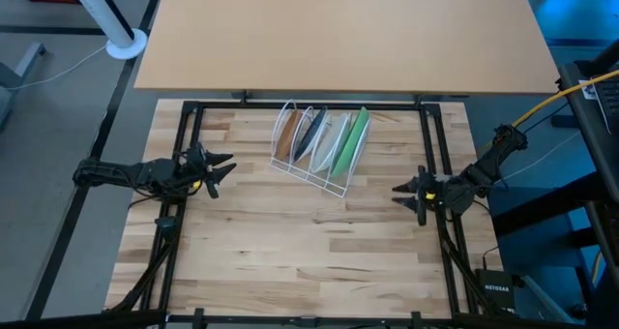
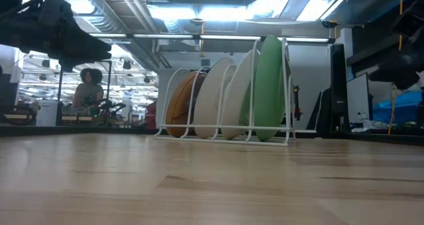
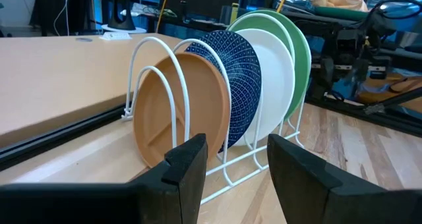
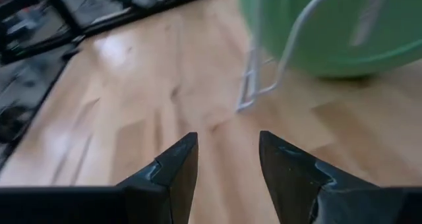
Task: Sort dishes
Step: Return to Home Position
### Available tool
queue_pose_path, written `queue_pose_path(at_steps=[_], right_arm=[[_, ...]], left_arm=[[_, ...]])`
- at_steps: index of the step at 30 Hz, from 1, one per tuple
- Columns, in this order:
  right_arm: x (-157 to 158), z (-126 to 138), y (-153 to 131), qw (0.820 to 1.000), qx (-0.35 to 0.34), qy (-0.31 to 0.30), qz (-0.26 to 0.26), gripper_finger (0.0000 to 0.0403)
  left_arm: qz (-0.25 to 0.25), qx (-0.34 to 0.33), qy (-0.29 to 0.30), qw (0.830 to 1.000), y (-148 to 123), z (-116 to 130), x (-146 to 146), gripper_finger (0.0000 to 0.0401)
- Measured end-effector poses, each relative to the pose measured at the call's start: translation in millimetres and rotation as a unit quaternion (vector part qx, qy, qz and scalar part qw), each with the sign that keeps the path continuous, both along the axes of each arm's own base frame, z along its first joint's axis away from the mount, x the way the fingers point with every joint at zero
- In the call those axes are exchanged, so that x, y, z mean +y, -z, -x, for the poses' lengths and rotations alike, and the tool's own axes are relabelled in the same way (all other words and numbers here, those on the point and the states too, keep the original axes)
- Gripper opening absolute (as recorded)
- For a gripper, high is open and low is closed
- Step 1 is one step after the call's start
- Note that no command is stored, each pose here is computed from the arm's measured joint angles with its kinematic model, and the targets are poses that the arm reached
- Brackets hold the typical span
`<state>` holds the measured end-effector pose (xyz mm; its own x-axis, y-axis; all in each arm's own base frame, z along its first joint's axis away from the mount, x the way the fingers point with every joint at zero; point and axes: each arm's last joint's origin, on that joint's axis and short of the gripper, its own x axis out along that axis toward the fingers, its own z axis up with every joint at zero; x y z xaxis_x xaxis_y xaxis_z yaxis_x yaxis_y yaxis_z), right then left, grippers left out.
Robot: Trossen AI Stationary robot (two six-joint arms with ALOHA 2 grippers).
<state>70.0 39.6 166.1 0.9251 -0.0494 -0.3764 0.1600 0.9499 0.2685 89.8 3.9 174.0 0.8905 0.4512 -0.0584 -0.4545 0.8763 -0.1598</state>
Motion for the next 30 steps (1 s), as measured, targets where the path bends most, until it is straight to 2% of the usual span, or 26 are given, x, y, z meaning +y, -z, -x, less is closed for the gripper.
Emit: queue_pose_path(at_steps=[4,9,17,25,30], right_arm=[[-3,0,-1,0.998,-0.021,0.052,0.032,0.0166],[-5,0,-2,0.994,-0.026,0.069,0.077,0.0166],[-6,0,-4,0.99,-0.034,0.079,0.11,0.0166],[-1,-6,-22,0.984,-0.093,0.054,0.143,0.0166],[0,-6,-26,0.98,-0.103,0.049,0.16,0.0166]], left_arm=[[0.0,0.0,0.0,1.0,0,0,0,0.0152],[0.0,0.0,0.0,1.0,0,0,0,0.0152],[0.0,0.0,0.0,1.0,0,0,0,0.0152],[0.0,0.0,0.0,1.0,0,0,0,0.0152],[0.0,0.0,0.0,1.0,0,0,0,0.0152]])
